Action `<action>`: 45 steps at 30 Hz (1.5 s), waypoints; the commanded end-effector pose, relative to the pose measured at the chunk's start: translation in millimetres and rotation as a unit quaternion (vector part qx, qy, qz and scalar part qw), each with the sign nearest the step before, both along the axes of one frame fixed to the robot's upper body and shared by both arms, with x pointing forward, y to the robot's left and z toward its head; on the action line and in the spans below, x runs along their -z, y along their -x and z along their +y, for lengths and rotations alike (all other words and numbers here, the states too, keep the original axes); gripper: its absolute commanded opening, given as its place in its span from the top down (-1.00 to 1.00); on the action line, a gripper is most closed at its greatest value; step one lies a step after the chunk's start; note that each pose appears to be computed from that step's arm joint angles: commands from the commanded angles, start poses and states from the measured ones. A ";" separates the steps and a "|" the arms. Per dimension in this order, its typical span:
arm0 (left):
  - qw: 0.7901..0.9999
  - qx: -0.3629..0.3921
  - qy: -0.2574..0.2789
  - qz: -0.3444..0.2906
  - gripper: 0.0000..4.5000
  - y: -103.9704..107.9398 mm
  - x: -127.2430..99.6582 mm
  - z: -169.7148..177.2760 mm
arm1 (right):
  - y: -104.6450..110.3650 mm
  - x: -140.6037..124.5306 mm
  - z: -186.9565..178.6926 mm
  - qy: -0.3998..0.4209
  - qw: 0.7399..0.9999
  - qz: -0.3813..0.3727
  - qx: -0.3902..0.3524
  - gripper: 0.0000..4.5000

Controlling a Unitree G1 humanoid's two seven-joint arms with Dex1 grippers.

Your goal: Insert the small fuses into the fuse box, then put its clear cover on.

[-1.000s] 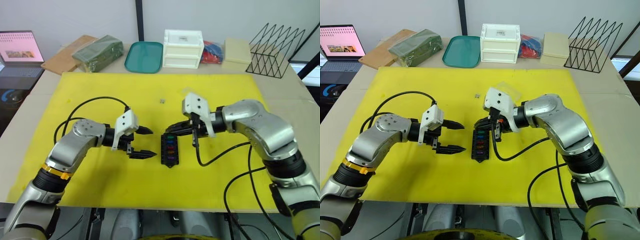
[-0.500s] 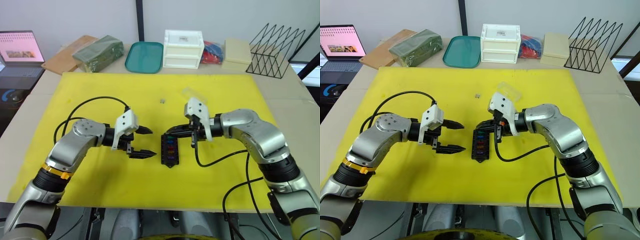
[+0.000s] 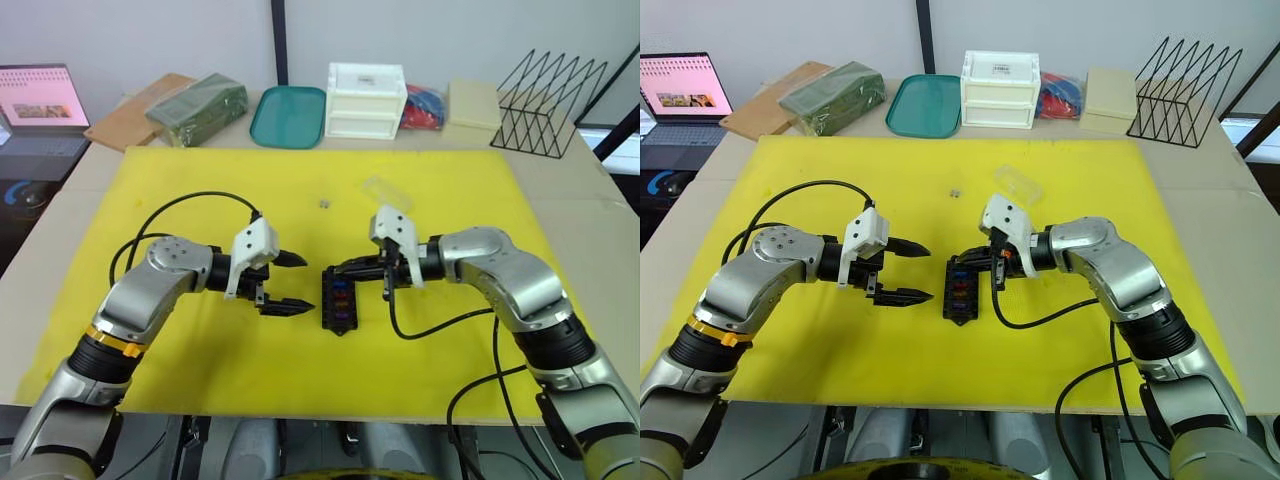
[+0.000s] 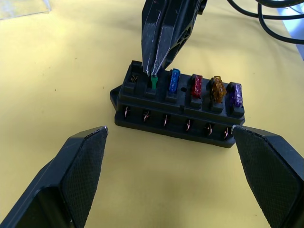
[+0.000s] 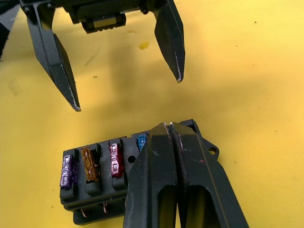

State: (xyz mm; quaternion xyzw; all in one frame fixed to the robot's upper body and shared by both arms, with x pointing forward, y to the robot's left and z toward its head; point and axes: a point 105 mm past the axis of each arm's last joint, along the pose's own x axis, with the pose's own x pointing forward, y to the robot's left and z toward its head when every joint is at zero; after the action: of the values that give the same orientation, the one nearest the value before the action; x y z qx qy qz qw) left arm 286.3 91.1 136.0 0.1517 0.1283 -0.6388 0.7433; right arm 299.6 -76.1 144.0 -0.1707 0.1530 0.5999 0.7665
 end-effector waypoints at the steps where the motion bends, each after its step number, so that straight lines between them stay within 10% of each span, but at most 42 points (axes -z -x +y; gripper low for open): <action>1: 1.000 0.006 0.007 -0.025 -1.00 -0.9 -13.1 -1.7 | 3.8 21.1 -1.5 0.034 0.999 0.020 -0.004 0.99; 26: 0.999 0.005 0.018 -0.029 -1.00 -1.1 -15.3 -5.3 | 13.6 43.2 -6.9 0.127 0.991 0.034 -0.037 0.99; 45: 0.997 -0.013 0.061 -0.036 -1.00 -2.1 -38.3 10.7 | 10.8 -66.3 -19.5 -0.048 0.996 -0.069 0.002 0.99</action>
State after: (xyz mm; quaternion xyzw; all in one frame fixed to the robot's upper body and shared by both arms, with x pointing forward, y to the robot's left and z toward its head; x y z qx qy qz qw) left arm 288.0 96.0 158.0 0.1231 0.0927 -0.6348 0.7571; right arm 291.4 -90.3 194.5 -0.1565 0.1059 0.5998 0.7775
